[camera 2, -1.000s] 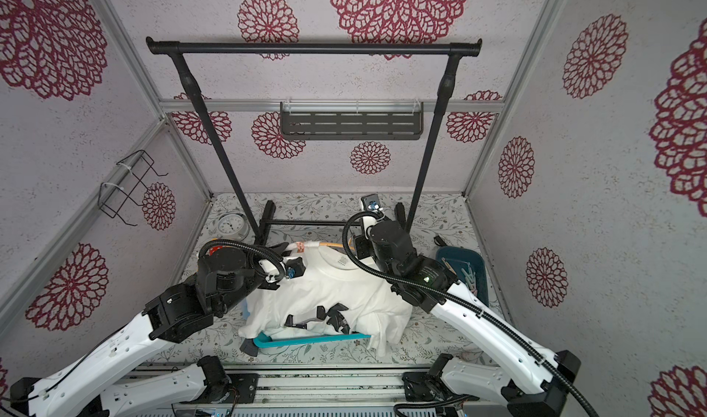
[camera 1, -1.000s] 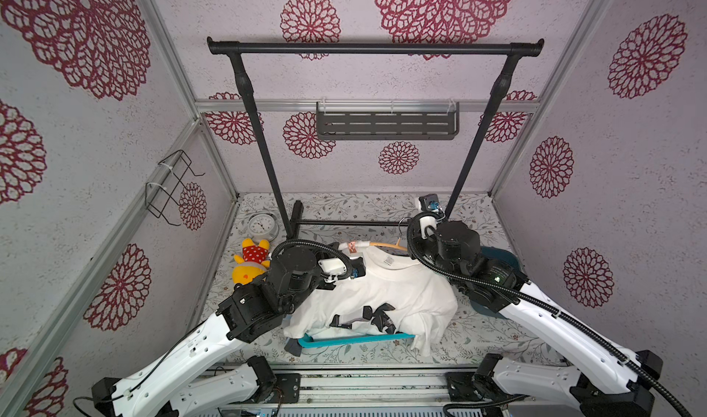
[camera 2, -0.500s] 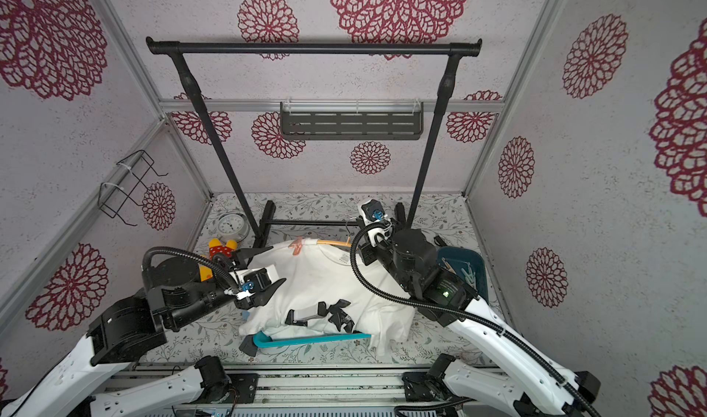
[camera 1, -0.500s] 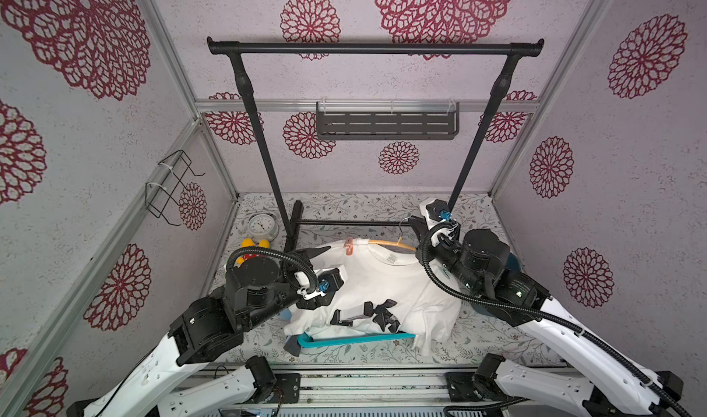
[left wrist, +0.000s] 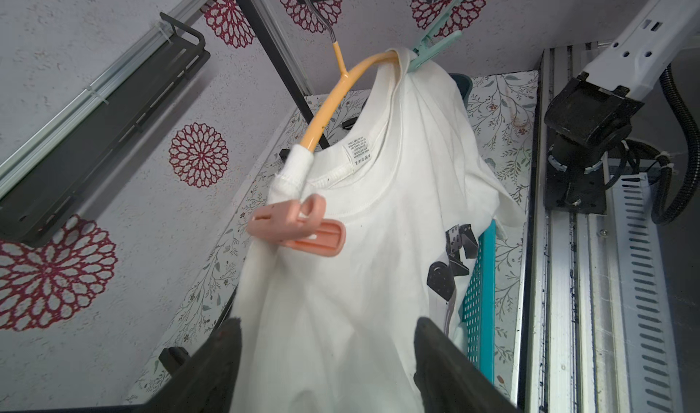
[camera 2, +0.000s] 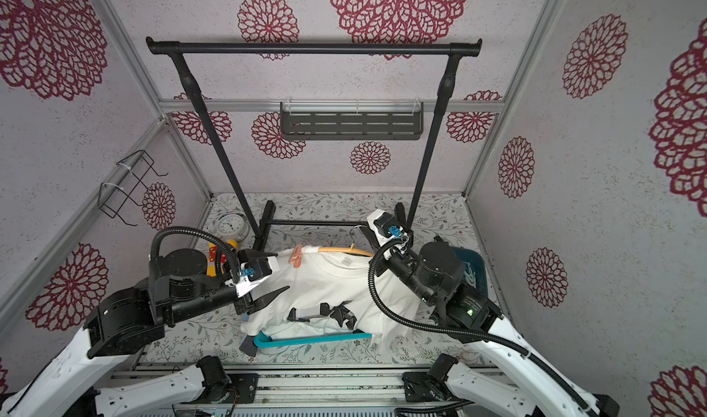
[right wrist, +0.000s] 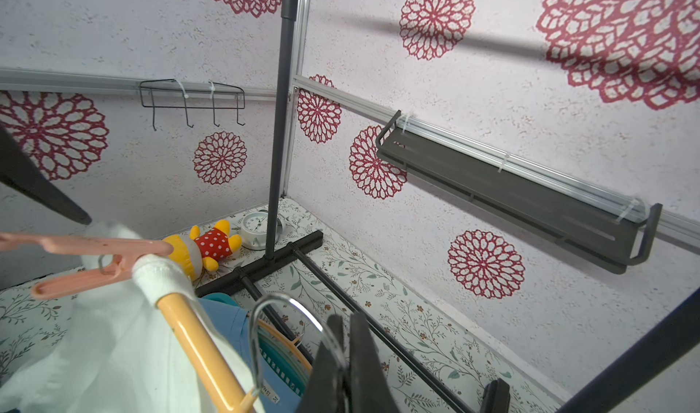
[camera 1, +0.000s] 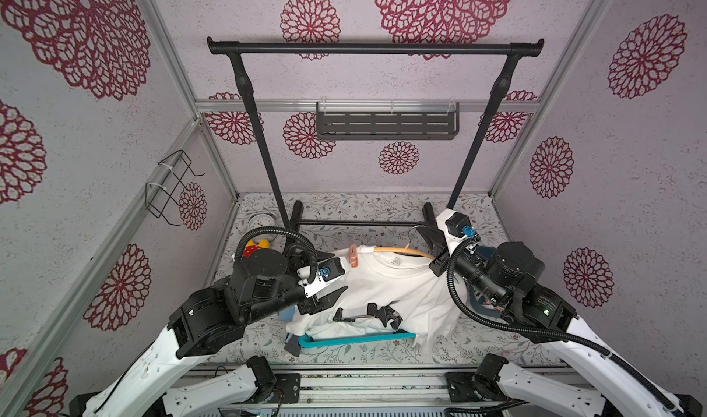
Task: Use clothespins to secure the t-shirt on both sides of the hanger
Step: Hang the hanger on the clothesline.
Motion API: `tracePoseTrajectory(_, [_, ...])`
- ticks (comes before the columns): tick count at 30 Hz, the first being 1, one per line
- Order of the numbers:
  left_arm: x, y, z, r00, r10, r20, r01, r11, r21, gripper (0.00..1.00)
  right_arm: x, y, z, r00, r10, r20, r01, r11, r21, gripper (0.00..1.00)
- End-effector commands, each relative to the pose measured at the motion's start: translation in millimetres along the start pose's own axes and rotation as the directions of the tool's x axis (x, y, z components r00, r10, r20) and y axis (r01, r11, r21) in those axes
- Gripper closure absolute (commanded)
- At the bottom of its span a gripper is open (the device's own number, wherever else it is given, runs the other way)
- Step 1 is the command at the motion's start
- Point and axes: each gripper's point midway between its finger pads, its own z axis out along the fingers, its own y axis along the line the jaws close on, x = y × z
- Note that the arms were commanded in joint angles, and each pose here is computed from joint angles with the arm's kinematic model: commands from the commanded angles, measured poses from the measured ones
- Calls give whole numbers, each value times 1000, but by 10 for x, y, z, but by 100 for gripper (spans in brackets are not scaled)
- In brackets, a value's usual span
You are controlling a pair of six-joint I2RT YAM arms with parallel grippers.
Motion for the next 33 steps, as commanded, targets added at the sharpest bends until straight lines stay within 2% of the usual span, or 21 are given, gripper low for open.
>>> tracePoseTrajectory(1, [-36,-43,6,998,-60,-14,60,998,35,27,-500,-35,-152,984,-3,179,6,1000,-14,100])
tracePoseTrajectory(8, [123,75,38,995,-63,-80,62,998,-23,37,-593,-18,-196,977,-1,211,8,999,-31,100])
tracePoseTrajectory(11, [185,158,19,994,-72,-84,68,997,-47,37,-614,-5,-223,976,9,220,0,999,-43,100])
tracePoseTrajectory(15, [255,125,39,993,-80,-88,81,997,10,37,-634,-1,-259,973,28,227,-16,999,-52,100])
tracePoseTrajectory(17, [288,181,44,992,-70,-107,71,997,4,37,-644,18,-286,973,35,230,-20,998,-67,100])
tracePoseTrajectory(19, [275,304,39,992,-75,-105,72,997,-35,36,-647,27,-307,971,45,234,-29,997,-75,100])
tracePoseTrajectory(22, [235,296,45,995,-59,-83,59,998,1,30,-624,20,-307,972,47,229,-32,997,-70,100])
tracePoseTrajectory(25, [178,277,75,996,-60,-60,61,998,31,30,-609,25,-290,973,48,225,-32,997,-71,100])
tracePoseTrajectory(30, [156,63,172,995,-81,-62,91,980,178,41,-629,2,-262,972,65,228,-52,997,-61,100])
tracePoseTrajectory(33, [138,-29,180,994,-93,-49,102,968,231,60,-653,-11,-241,970,81,228,-70,996,-59,100])
